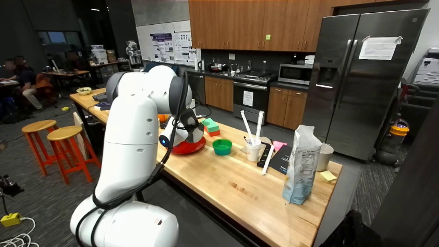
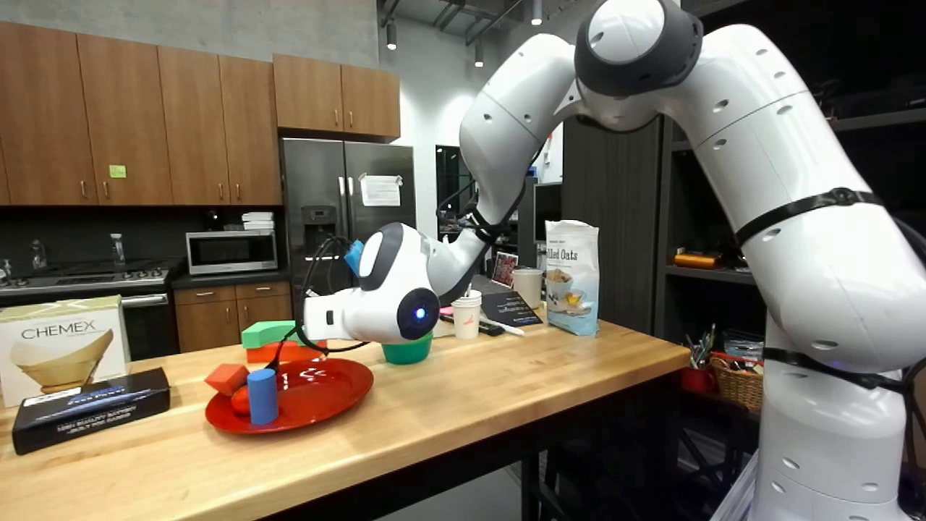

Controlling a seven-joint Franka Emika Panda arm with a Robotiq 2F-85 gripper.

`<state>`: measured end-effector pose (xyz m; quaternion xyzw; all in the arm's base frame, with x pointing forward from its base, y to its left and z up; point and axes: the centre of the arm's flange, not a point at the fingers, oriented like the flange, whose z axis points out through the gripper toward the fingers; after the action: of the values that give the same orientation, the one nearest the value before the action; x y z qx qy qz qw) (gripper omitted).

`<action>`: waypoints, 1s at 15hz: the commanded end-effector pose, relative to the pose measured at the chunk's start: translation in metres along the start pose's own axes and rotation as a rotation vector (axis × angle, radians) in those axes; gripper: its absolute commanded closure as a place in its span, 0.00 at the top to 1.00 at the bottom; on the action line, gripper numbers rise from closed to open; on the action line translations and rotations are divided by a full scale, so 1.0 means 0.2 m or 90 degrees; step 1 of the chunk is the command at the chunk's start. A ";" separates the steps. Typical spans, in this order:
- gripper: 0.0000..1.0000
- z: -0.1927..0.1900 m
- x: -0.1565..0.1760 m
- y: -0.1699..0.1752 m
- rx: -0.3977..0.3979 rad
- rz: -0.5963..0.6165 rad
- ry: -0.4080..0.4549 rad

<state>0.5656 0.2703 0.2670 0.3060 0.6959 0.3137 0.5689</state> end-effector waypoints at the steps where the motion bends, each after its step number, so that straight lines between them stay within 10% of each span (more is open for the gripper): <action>1: 0.04 0.00 0.00 0.00 0.001 0.000 0.000; 15: 0.01 0.02 0.03 -0.03 0.009 0.041 0.048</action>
<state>0.5654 0.2704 0.2624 0.3073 0.6993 0.3125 0.5647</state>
